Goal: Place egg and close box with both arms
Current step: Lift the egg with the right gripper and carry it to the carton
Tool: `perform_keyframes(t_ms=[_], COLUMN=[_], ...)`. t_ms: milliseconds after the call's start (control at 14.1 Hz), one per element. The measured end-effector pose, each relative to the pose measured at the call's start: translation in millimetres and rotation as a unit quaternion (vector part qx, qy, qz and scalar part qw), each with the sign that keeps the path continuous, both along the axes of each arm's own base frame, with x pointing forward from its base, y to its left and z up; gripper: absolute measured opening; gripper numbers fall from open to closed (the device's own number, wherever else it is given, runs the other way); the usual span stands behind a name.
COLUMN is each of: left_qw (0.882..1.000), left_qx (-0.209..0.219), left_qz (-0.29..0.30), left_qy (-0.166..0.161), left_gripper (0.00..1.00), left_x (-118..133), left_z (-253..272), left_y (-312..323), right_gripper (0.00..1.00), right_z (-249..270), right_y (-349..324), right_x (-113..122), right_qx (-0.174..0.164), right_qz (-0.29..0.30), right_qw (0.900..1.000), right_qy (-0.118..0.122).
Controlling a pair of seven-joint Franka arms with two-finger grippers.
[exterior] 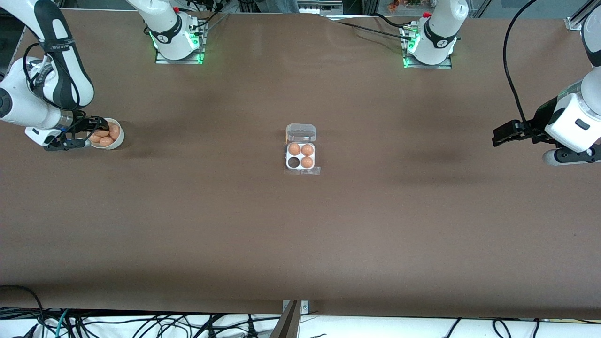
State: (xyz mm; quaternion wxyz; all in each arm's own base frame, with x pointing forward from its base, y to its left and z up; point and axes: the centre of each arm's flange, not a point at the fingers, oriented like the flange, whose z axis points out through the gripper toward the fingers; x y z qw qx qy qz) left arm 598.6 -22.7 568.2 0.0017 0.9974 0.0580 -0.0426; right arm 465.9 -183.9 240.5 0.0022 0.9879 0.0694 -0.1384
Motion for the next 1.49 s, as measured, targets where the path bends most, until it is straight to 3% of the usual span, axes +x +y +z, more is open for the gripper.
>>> perform_keyframes(t_ms=[213, 498, 782, 995, 1209, 1493], left_qw=[1.0, 1.0, 1.0, 1.0, 1.0, 1.0], left_qx=[0.0, 0.0, 0.0, 0.0, 0.0, 0.0], left_qz=[0.0, 0.0, 0.0, 0.0, 0.0, 0.0], left_qy=[0.0, 0.0, 0.001, 0.001, 0.001, 0.003], left_gripper=[1.0, 1.0, 1.0, 1.0, 1.0, 1.0], left_x=[0, 0, 0, 0, 0, 1], left_z=[0, 0, -1, -1, -1, -4], left_y=[0, 0, 0, 0, 0, 0], right_gripper=[0.48, 0.48, 0.48, 0.48, 0.48, 0.48], right_z=[26, 71, 111, 115, 96, 69], right_y=[10, 46, 152, 255, 355, 481], right_x=[21, 58, 96, 118, 124, 108], right_qx=[0.005, -0.007, -0.047, -0.053, -0.053, -0.067], right_qz=[0.01, 0.006, -0.026, -0.067, -0.123, -0.19], right_qw=[1.0, 0.999, 0.998, 0.996, 0.99, 0.979], right_qy=[0.021, 0.032, 0.043, 0.036, 0.037, 0.039])
